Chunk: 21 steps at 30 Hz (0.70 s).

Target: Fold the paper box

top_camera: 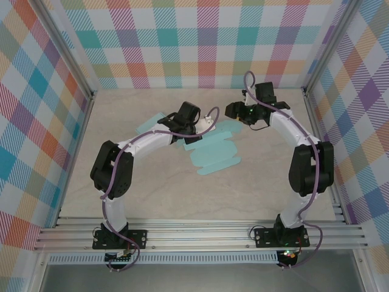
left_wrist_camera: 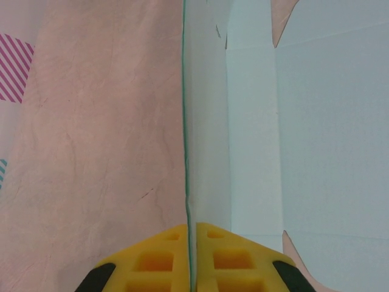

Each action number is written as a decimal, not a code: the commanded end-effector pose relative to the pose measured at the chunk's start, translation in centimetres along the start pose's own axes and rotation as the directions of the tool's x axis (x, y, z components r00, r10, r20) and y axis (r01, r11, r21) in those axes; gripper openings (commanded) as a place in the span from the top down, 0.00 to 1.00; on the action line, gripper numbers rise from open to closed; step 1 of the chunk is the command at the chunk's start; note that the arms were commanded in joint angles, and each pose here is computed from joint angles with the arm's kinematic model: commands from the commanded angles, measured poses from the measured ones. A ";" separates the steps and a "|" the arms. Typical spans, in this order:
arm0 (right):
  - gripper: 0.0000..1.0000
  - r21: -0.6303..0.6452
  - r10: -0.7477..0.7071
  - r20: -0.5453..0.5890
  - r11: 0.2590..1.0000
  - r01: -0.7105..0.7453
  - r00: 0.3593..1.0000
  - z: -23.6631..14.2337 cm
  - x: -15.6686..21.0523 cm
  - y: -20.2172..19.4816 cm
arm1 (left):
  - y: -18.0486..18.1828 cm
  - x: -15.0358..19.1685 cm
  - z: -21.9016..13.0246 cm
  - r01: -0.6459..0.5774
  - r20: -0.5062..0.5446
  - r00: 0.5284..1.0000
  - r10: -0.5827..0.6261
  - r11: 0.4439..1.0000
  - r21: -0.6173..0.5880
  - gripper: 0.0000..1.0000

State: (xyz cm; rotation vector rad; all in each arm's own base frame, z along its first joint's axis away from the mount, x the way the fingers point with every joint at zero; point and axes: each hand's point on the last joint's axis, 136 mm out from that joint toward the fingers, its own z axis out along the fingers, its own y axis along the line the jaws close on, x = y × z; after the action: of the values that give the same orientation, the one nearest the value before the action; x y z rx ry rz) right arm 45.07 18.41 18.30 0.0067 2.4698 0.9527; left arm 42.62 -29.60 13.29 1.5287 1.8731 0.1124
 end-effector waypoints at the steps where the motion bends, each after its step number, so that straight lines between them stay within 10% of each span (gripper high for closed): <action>1: 0.42 -0.012 0.005 -0.034 1.000 -0.006 0.999 1.1 0.0 0.0 | -0.3 -0.3 -0.9 -0.026 0.013 1.000 0.026 1.000 0.000 0.93; 21: 0.62 0.018 0.045 -0.077 0.999 -0.044 0.996 3.1 2.8 -0.6 | -0.1 -0.9 0.8 0.061 0.039 0.997 -0.061 0.998 0.013 0.76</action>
State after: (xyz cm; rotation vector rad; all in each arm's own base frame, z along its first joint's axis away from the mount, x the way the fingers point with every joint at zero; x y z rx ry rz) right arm 44.25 20.26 14.65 0.0287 2.5666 0.9713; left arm 42.87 -30.01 13.54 1.4853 1.8760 0.0835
